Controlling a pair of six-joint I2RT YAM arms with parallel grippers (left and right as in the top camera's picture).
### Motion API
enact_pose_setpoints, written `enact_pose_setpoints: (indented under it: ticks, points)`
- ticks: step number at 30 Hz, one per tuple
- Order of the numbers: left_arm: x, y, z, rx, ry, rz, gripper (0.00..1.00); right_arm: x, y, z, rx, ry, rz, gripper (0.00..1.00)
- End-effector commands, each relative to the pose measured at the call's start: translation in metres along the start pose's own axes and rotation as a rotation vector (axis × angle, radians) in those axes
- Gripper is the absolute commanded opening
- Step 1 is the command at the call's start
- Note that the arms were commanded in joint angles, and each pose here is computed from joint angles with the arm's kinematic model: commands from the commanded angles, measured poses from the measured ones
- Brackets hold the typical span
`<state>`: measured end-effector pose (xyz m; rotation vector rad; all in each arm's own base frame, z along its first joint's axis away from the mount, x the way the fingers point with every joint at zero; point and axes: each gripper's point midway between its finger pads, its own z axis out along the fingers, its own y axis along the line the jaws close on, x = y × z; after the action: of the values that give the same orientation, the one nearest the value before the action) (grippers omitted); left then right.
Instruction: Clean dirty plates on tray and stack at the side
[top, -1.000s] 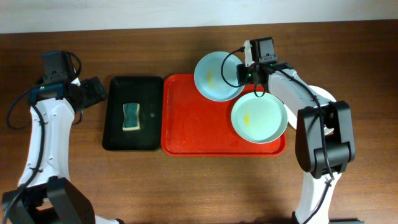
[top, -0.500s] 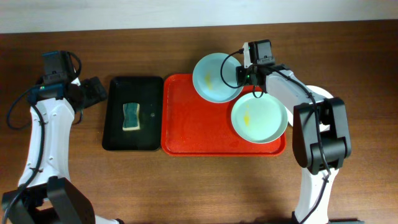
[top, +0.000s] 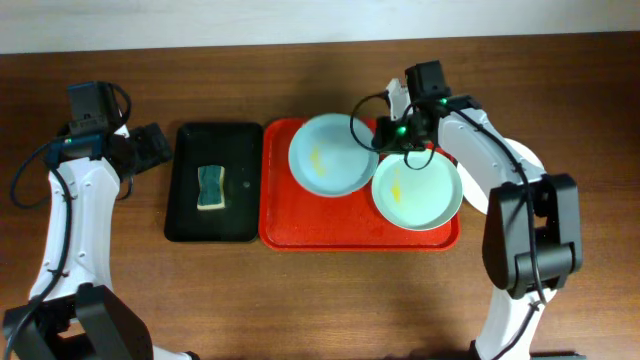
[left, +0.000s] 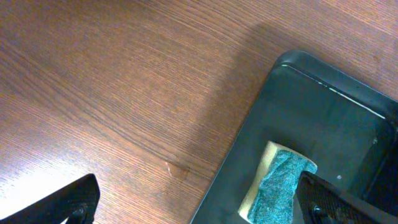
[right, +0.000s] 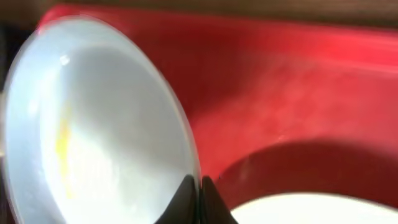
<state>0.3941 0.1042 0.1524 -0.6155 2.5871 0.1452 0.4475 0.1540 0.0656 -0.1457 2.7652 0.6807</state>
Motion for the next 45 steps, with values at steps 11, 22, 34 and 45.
enact_pose_setpoints:
  ticks: [11,22,34,45]
  points:
    - [-0.004,0.002,-0.002,-0.010,-0.012,-0.012,0.99,0.042,0.032,-0.001,0.002,0.156,0.043,0.04]
    - [-0.003,0.002,-0.002,-0.010,-0.012,-0.012,0.99,0.052,0.025,0.007,0.191,0.159,0.030,0.04]
    - [-0.004,0.002,-0.002,-0.010,-0.012,-0.012,0.99,0.059,0.024,0.006,0.201,0.187,0.035,0.86]
    - [-0.004,0.002,-0.002,-0.010,-0.012,-0.012,0.99,0.032,0.040,-0.038,-0.116,0.196,0.201,0.99]
